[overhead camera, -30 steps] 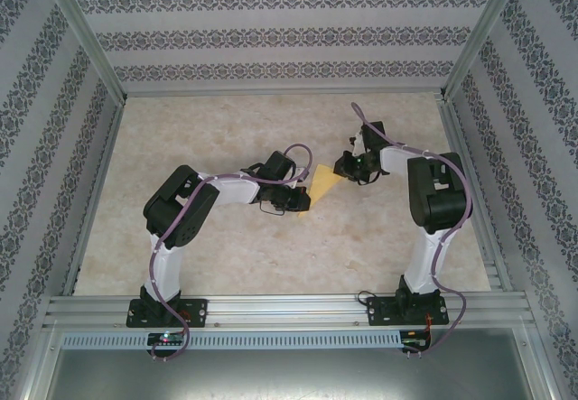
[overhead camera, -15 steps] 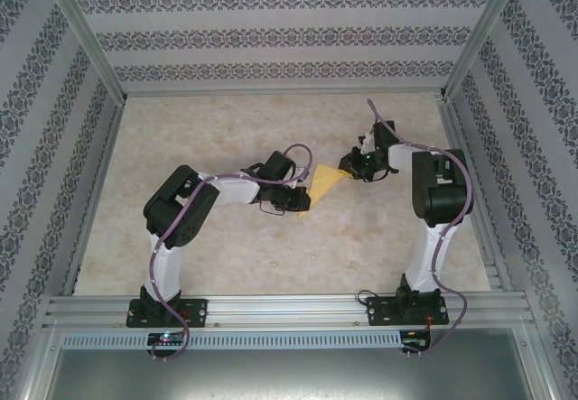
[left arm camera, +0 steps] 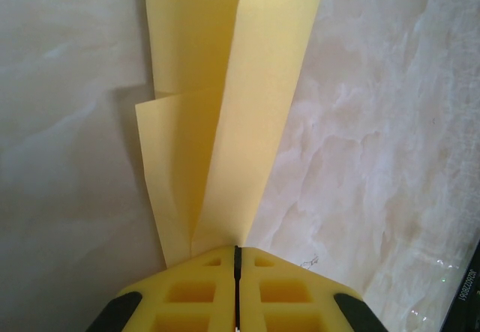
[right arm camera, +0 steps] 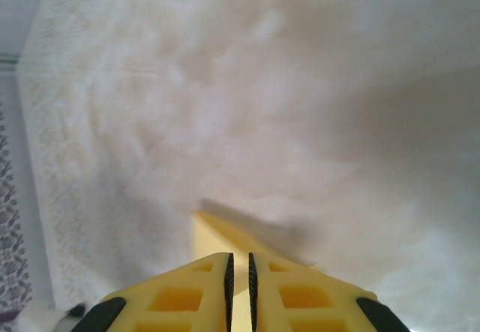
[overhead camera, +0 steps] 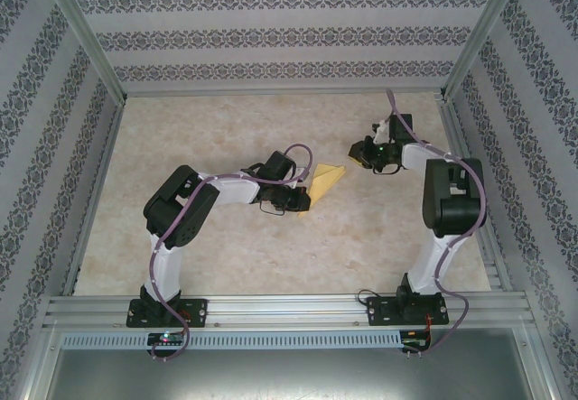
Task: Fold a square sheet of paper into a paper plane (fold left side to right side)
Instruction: Fold the wing for the fifth time at the center of the table.
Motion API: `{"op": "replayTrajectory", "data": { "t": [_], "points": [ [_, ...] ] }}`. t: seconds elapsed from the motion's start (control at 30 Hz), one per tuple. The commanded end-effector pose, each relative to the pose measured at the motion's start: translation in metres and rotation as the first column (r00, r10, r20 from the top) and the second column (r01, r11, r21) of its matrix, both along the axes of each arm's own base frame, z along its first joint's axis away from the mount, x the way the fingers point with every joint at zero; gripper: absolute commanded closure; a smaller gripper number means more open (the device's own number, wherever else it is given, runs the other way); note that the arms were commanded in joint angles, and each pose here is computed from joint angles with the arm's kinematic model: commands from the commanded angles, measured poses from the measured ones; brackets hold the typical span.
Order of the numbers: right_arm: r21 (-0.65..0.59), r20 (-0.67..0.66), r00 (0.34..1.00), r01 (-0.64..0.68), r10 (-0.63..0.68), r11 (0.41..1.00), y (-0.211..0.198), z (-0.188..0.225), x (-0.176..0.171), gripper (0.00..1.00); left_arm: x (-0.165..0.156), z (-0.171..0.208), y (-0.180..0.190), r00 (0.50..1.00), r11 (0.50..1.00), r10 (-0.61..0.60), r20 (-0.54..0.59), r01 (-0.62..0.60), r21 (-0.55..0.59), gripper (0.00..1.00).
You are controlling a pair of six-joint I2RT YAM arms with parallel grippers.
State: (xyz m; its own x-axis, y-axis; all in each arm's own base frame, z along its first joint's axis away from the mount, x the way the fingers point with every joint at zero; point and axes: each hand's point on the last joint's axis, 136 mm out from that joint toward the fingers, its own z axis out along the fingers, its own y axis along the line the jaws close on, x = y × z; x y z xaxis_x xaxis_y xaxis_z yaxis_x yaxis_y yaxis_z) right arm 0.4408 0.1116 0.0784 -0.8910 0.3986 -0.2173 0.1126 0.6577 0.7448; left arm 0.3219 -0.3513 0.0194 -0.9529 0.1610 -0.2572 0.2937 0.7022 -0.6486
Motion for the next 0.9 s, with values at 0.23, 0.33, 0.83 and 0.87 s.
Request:
{"op": "replayTrajectory", "data": {
  "t": [0.23,0.33,0.83,0.87],
  "points": [
    [0.056,-0.014,0.986,-0.166,0.167,0.985,0.085,-0.008,-0.058,0.85,-0.039,-0.053,0.026,0.992,0.981,-0.008,-0.129,0.033,0.191,0.91],
    [0.041,-0.047,0.98,-0.191,0.193,0.981,0.095,-0.022,-0.064,0.86,-0.039,-0.052,0.026,0.992,0.981,-0.006,-0.125,0.031,0.191,0.9],
    [-0.104,-0.204,0.964,-0.195,0.171,0.975,0.079,-0.077,-0.074,0.86,-0.027,0.011,0.011,0.999,0.998,-0.012,-0.03,0.014,0.055,0.79],
    [-0.11,-0.21,0.963,-0.196,0.17,0.974,0.078,-0.078,-0.074,0.86,-0.026,0.019,0.009,1.0,0.999,-0.011,-0.019,0.011,0.038,0.79]
  ]
}}
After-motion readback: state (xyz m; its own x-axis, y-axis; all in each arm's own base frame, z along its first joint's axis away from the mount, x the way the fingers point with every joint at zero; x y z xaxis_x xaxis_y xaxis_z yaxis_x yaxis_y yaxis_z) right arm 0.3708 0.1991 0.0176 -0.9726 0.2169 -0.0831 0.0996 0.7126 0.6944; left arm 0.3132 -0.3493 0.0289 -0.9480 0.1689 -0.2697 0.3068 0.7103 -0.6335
